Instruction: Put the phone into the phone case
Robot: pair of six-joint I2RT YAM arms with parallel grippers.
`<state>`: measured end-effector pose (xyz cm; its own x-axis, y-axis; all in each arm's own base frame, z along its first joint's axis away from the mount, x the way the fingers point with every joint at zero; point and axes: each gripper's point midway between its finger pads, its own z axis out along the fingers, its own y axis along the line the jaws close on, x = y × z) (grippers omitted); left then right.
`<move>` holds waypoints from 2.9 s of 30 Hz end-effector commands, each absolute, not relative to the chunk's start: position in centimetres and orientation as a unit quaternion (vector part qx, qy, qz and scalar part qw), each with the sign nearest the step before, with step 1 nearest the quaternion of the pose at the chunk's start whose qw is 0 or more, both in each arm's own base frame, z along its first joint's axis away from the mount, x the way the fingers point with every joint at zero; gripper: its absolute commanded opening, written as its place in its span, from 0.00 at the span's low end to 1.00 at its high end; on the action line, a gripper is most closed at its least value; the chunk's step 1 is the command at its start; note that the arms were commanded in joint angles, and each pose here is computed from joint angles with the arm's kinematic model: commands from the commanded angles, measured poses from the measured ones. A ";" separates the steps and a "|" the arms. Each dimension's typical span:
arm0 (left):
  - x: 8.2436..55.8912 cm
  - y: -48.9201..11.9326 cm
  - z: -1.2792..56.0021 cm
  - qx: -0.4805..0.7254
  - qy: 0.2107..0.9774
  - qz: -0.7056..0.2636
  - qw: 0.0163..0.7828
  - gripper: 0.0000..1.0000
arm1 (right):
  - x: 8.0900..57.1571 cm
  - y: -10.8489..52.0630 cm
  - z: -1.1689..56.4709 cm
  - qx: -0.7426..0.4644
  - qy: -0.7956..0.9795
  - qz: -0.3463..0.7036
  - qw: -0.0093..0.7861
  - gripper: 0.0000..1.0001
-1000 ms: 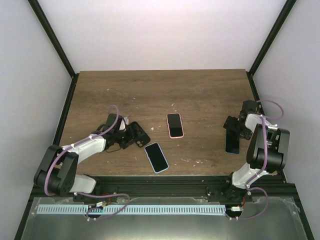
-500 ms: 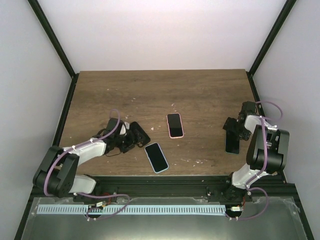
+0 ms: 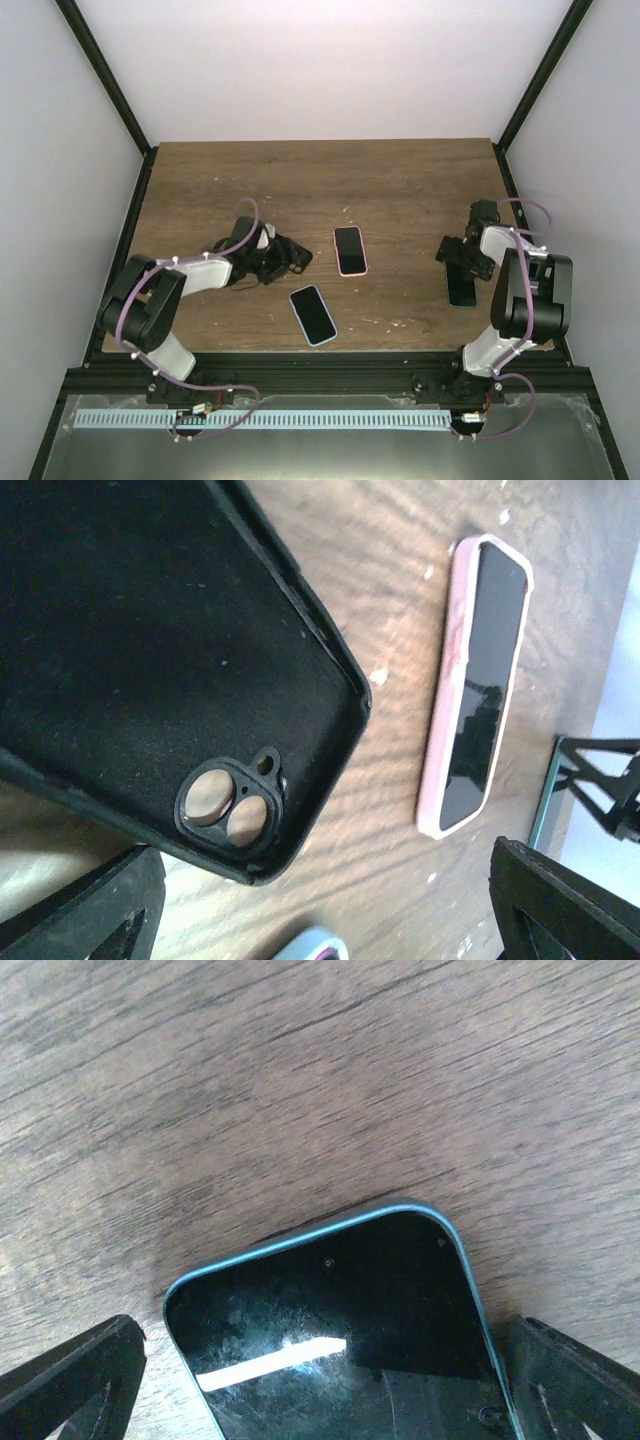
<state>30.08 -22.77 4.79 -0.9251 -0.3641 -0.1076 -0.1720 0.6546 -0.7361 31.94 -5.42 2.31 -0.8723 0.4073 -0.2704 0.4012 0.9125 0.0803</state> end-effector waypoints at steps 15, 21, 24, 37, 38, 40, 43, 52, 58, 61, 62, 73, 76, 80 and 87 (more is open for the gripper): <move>41.2 -21.8 10.9 -0.068 0.925 -0.282 0.246 0.90 | 32.0 -4.2 1.5 0.152 0.984 -0.007 0.088 0.78; 47.4 -21.0 10.5 -0.051 0.932 -0.259 0.249 0.91 | 33.0 -3.8 0.0 0.154 0.984 0.008 0.085 0.75; 48.7 -20.6 8.6 -0.033 0.948 -0.219 0.229 0.91 | 33.7 -3.8 -0.2 0.160 0.983 0.010 0.086 0.75; 46.4 -18.2 2.1 -0.050 0.970 -0.179 0.157 0.92 | 33.0 -3.5 0.7 0.149 0.985 0.012 0.082 0.99; 45.9 -18.2 1.8 -0.051 0.971 -0.178 0.149 0.92 | 32.6 -3.4 0.4 0.147 0.986 0.009 0.075 1.00; 44.6 -17.8 1.3 -0.056 0.974 -0.174 0.134 0.92 | 31.8 -3.4 -0.1 0.147 0.987 0.001 0.062 1.00; 42.3 -17.2 0.9 -0.065 0.975 -0.175 0.119 0.91 | 31.4 -3.0 -0.1 0.151 0.987 0.006 0.056 0.97; 36.1 -17.5 1.8 -0.086 0.961 -0.242 0.105 0.79 | 31.2 -0.9 0.1 0.135 0.988 0.033 0.061 0.80; 31.2 -20.8 3.2 -0.092 0.932 -0.341 0.084 0.65 | 31.3 0.5 0.2 0.127 0.988 0.054 0.073 0.73; 28.7 -22.8 3.3 -0.076 0.927 -0.360 0.070 0.64 | 31.4 0.7 0.3 0.130 0.986 0.061 0.079 0.72; 28.0 -23.4 3.5 -0.071 0.925 -0.367 0.066 0.64 | 31.5 0.8 0.4 0.132 0.986 0.063 0.081 0.72; 30.8 -20.8 6.2 0.013 0.956 -0.231 0.179 0.71 | 32.7 0.8 0.2 0.118 0.988 0.059 0.085 0.71; 32.4 -20.8 5.9 0.025 0.960 -0.204 0.188 0.72 | 32.7 1.4 0.1 0.112 0.988 0.061 0.084 0.72; 33.2 -22.2 4.3 0.041 0.961 -0.218 0.164 0.73 | 32.4 1.5 0.3 0.096 0.991 0.047 0.079 0.88; 33.3 -23.3 3.0 0.067 0.959 -0.234 0.143 0.70 | 31.1 1.4 0.6 0.091 0.994 0.014 0.064 0.99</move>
